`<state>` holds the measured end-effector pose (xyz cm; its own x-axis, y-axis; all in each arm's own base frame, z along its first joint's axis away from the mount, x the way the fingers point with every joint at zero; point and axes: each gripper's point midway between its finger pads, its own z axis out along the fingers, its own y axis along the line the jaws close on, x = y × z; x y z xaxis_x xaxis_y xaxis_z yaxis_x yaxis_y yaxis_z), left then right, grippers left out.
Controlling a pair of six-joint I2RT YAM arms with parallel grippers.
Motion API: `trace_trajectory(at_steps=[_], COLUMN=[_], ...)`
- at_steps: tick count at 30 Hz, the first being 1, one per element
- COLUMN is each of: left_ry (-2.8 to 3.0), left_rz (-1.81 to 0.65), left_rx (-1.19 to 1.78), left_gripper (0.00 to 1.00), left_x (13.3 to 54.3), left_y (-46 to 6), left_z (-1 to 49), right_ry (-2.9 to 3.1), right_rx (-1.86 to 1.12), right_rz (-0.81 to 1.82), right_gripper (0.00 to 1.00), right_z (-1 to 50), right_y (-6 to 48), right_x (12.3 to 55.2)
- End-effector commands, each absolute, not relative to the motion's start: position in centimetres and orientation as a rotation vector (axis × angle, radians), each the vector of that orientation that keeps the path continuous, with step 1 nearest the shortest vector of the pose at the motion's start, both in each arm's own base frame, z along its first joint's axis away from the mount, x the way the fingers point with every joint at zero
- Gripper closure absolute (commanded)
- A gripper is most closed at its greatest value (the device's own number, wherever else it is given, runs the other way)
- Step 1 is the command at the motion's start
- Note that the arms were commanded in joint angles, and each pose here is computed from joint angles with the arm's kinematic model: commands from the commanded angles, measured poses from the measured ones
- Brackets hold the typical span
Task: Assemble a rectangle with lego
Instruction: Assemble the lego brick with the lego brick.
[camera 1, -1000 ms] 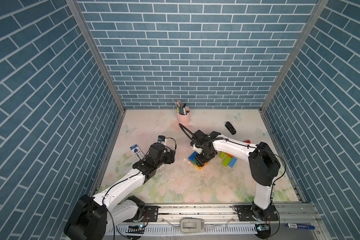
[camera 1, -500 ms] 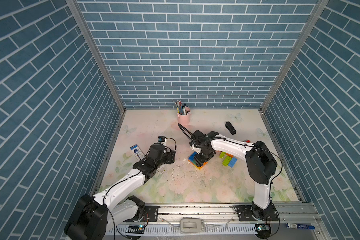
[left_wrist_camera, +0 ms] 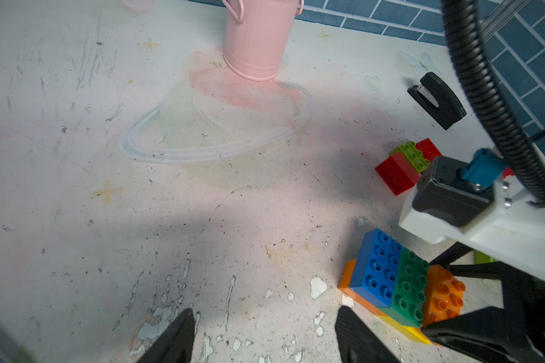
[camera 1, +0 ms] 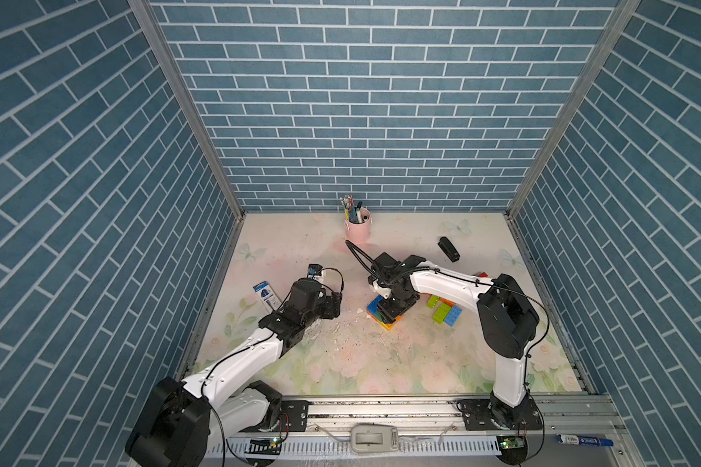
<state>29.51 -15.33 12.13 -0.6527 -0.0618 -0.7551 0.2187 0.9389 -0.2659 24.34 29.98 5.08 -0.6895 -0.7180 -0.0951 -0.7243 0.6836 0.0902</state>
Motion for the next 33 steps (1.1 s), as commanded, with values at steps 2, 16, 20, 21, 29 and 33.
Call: trace_trajectory(at_steps=[2,16,20,21,29,33], left_ry=[2.249,2.249,2.248,2.247,2.243,2.242], left_rz=[-0.424,-0.428,-0.428,-0.429,-0.429,-0.432], left_rx=[0.106,0.105,0.105,0.105,0.103,0.103], left_gripper=[0.28,0.28,0.28,0.28,0.28,0.28], left_x=[29.5,29.5,29.5,29.5,29.5,29.5], left_y=[-15.1,-15.1,-15.1,-15.1,-15.0,-15.1], left_z=[11.7,11.6,11.6,11.6,11.7,11.8], right_ry=[2.817,2.823,2.829,2.832,2.872,2.89], right_rx=[-1.293,-1.315,-1.309,-1.31,-1.31,-1.298], right_rz=[0.154,0.149,0.134,0.128,0.06,0.033], right_gripper=[0.72,0.76,0.78,0.78,0.85,0.88], right_z=[4.5,4.2,3.9,3.7,2.3,2.0], right_y=[30.0,30.2,30.2,30.2,29.2,28.8], right_x=[24.4,24.0,24.0,24.0,23.8,23.7])
